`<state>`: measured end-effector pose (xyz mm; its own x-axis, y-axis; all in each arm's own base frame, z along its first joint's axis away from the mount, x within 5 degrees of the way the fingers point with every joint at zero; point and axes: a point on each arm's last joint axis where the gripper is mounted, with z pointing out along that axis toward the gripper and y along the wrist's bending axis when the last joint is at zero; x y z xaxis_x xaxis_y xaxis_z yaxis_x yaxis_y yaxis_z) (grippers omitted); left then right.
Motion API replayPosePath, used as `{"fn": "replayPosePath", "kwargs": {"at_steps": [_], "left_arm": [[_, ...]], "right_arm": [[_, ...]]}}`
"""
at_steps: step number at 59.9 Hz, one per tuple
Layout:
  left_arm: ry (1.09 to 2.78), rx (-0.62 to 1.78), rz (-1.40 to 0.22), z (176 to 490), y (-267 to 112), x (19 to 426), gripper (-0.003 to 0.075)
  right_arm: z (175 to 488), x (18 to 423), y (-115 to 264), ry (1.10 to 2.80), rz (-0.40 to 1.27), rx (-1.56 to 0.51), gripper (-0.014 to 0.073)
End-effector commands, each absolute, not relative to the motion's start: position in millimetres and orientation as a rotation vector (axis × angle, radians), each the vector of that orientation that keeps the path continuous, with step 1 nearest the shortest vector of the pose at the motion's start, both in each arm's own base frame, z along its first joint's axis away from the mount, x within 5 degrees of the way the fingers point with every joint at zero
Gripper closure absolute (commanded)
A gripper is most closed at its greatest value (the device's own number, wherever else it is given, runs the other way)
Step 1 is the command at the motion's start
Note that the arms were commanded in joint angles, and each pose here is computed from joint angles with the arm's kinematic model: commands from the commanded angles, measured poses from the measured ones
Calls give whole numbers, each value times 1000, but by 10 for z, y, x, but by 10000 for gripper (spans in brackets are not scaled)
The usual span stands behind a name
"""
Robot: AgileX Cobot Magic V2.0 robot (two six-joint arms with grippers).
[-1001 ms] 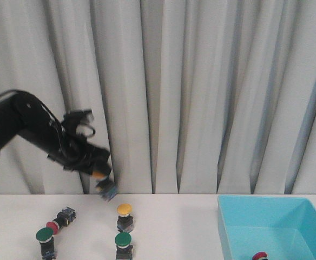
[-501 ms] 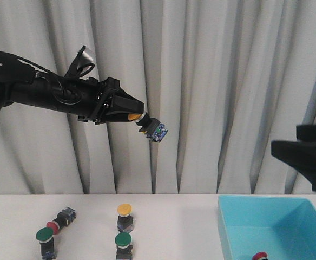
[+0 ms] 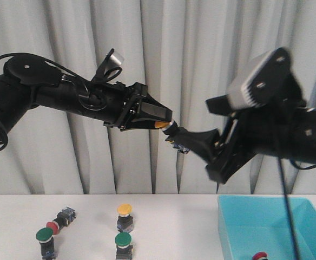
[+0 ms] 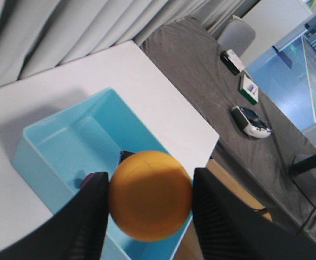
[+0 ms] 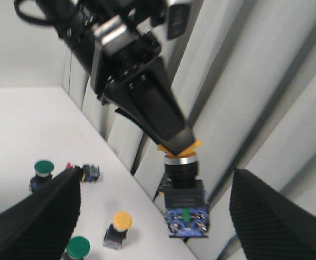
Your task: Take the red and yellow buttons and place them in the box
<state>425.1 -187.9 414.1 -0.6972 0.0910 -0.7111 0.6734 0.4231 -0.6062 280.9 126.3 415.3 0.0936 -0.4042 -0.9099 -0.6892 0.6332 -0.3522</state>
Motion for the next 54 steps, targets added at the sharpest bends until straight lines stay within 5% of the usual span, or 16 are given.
{"fn": "replayPosePath", "kwargs": {"at_steps": [1,39,54], "left_arm": [[1918,688,-1340,4674,-1892,3892,727],[1901,701,-1343,4740,-1906,3827,727],[1900,702,-1345,4741,-1910,3825,727]], "right_arm": [[4263,2833,1323,1491,206,-908,34],[3996,3173,1388,1540,76,-863,62],[4012,3188,1369,1520,31,-860,234]]}}
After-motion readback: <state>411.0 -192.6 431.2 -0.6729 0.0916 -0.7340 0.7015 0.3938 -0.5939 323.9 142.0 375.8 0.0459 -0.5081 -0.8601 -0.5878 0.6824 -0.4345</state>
